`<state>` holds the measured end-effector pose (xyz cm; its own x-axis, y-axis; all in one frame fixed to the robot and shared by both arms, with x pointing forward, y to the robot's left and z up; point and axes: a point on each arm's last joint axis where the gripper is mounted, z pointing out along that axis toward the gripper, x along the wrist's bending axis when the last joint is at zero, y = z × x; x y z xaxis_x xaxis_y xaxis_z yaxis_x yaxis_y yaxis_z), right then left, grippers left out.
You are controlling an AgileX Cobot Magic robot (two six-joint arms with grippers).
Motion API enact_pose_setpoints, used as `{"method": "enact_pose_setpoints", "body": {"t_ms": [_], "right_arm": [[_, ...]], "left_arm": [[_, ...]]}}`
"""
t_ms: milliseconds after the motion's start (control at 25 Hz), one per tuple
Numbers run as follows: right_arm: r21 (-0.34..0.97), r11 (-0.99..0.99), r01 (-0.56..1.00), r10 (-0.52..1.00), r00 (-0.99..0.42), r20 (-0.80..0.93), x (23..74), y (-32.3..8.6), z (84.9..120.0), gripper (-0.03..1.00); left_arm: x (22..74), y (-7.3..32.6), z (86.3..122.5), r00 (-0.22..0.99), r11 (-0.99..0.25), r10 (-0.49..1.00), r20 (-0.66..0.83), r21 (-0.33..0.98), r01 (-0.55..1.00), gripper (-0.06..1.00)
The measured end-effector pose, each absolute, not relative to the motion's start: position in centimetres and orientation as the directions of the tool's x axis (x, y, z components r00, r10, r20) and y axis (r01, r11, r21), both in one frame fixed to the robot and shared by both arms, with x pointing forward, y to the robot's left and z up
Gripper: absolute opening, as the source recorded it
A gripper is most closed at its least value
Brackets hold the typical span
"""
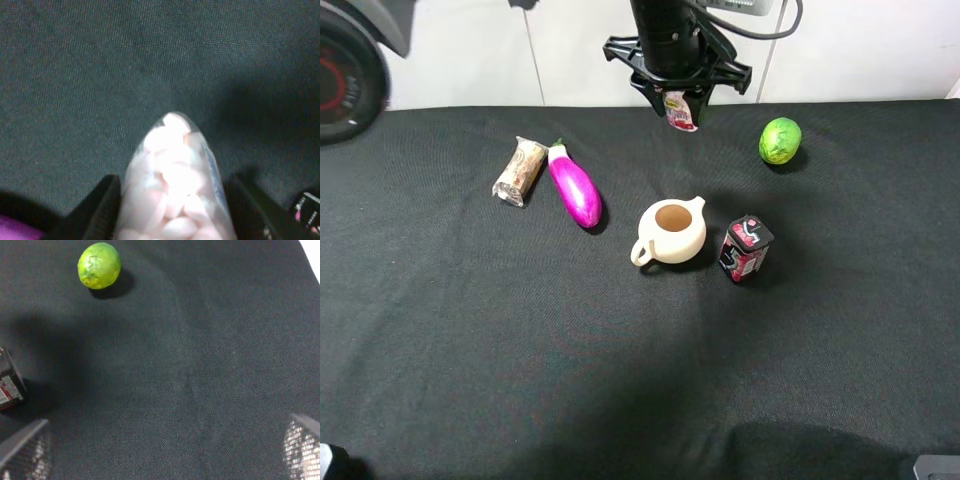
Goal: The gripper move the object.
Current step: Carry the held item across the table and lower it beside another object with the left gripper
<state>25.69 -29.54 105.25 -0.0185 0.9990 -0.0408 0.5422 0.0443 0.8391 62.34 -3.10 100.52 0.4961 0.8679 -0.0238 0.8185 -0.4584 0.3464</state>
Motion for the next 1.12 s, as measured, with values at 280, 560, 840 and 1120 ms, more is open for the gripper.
{"method": "enact_pose_setpoints", "body": {"t_ms": [280, 560, 840, 1120], "right_arm": [[0.839, 0.043, 0.542, 0.999, -0.018, -0.040, 25.7, -29.5, 105.3, 0.69], [0.839, 0.038, 0.542, 0.999, -0.015, -0.036, 25.7, -29.6, 105.3, 0.69], [0.839, 0.036, 0.543, 0.999, -0.011, -0.035, 25.7, -29.6, 105.3, 0.69], [0.839, 0.031, 0.543, 0.999, 0.000, -0.038, 25.7, -29.7, 105.2, 0.69]], "left_arm": [[63.5, -3.8, 98.6, 0.495, -0.447, 0.868, -0.031, 0.384, 0.808, 0.50], [64.7, -3.5, 96.5, 0.481, -0.434, 0.876, -0.032, 0.379, 0.817, 0.50], [65.9, -3.6, 96.1, 0.470, -0.414, 0.882, -0.039, 0.417, 0.809, 0.50], [66.6, -4.1, 93.8, 0.480, -0.434, 0.877, -0.030, 0.382, 0.816, 0.50]]}}
